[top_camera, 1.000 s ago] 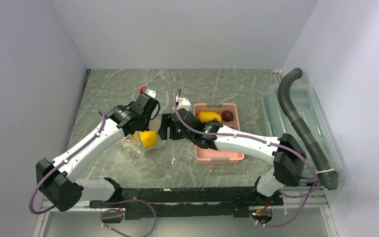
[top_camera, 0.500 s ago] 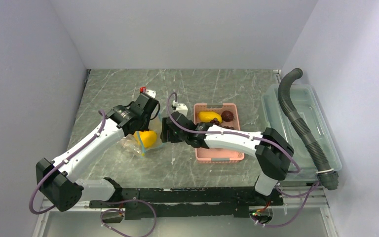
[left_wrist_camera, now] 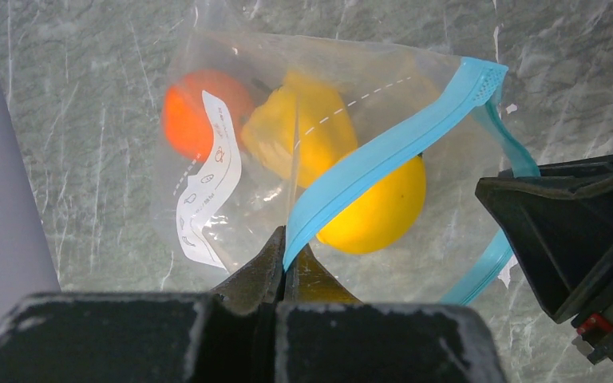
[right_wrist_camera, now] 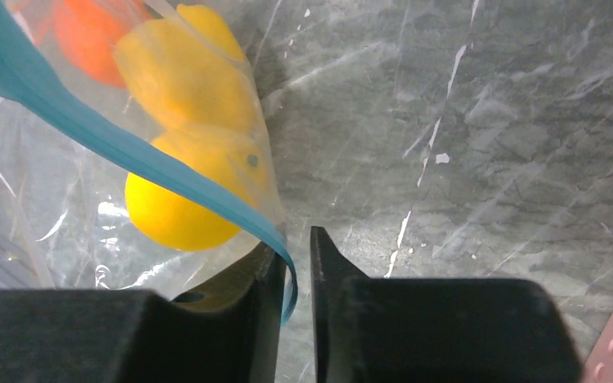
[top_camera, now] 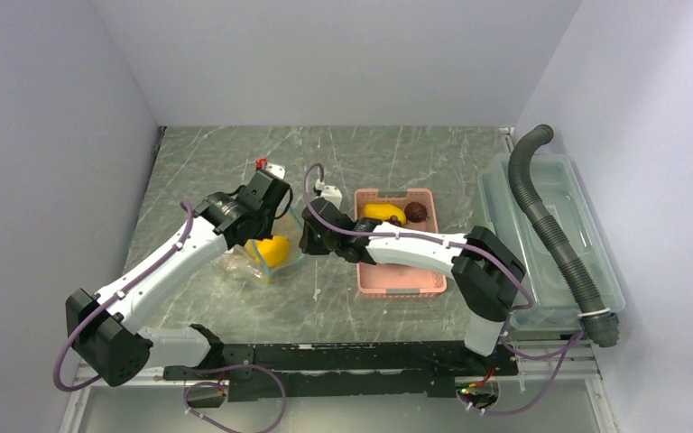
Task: Place the food in the zip-top bag and seal the zipper
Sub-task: Adjust the zipper food storage bag at the center of the board.
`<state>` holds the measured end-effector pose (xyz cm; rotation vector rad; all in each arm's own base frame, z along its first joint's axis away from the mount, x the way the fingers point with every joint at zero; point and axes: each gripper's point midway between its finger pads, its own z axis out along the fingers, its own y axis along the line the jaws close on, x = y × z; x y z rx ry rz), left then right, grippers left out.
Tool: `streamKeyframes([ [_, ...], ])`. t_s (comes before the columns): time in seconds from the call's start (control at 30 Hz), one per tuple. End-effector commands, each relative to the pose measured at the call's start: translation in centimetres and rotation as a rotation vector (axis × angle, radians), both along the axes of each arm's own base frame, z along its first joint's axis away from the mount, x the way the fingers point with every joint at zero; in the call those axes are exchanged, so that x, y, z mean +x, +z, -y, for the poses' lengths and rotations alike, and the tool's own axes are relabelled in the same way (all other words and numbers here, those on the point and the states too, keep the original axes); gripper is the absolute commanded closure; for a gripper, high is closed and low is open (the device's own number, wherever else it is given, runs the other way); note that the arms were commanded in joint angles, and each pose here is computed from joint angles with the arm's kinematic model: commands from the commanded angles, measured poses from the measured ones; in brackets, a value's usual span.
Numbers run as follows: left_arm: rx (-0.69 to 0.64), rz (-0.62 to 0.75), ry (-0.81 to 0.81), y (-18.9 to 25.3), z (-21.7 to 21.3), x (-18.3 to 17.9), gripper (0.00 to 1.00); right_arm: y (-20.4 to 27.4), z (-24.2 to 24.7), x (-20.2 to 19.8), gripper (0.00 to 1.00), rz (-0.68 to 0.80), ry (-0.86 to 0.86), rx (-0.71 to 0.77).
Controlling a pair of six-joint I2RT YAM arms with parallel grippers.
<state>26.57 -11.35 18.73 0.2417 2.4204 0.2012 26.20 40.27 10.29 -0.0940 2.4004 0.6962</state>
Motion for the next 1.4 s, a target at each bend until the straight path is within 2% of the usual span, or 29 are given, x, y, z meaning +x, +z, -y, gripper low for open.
streamKeyframes([
  [0.0, -0.030, 0.048, 0.004, 1.1, 0.2, 0.3, 1.00, 3.6, -1.1, 1.2, 0.83, 0.063, -0.010, 0.071],
  [0.07, -0.034, 0.053, -0.002, 1.2, 0.2, 0.3, 1.00, 4.0, -0.7, 1.2, 0.91, 0.075, -0.018, 0.067],
  [0.2, -0.036, 0.053, -0.005, 1.1, 0.3, 0.3, 1.00, 5.0, 0.1, 1.1, 1.00, 0.101, -0.023, 0.070],
  [0.43, -0.029, 0.073, 0.014, 1.8, -0.3, 0.2, 1.00, 7.9, 1.7, 0.6, 1.00, 0.160, -0.005, 0.072],
  [0.7, -0.160, 0.118, -0.022, 5.6, 1.2, -0.3, 1.00, 12.3, 3.9, -0.5, 1.00, 0.242, 0.058, 0.040],
  [1.1, -0.276, 0.052, -0.166, 10.8, 3.5, -2.4, 1.00, 19.4, 5.5, -1.6, 1.00, 0.342, 0.154, 0.020],
  [1.27, -0.310, 0.026, -0.194, 11.0, 4.0, -3.2, 1.00, 21.8, 5.9, -1.8, 1.00, 0.375, 0.164, 0.031],
  [1.37, -0.323, 0.011, -0.188, 10.0, 4.3, -3.3, 0.99, 20.8, 5.6, -1.6, 1.00, 0.358, 0.165, 0.013],
])
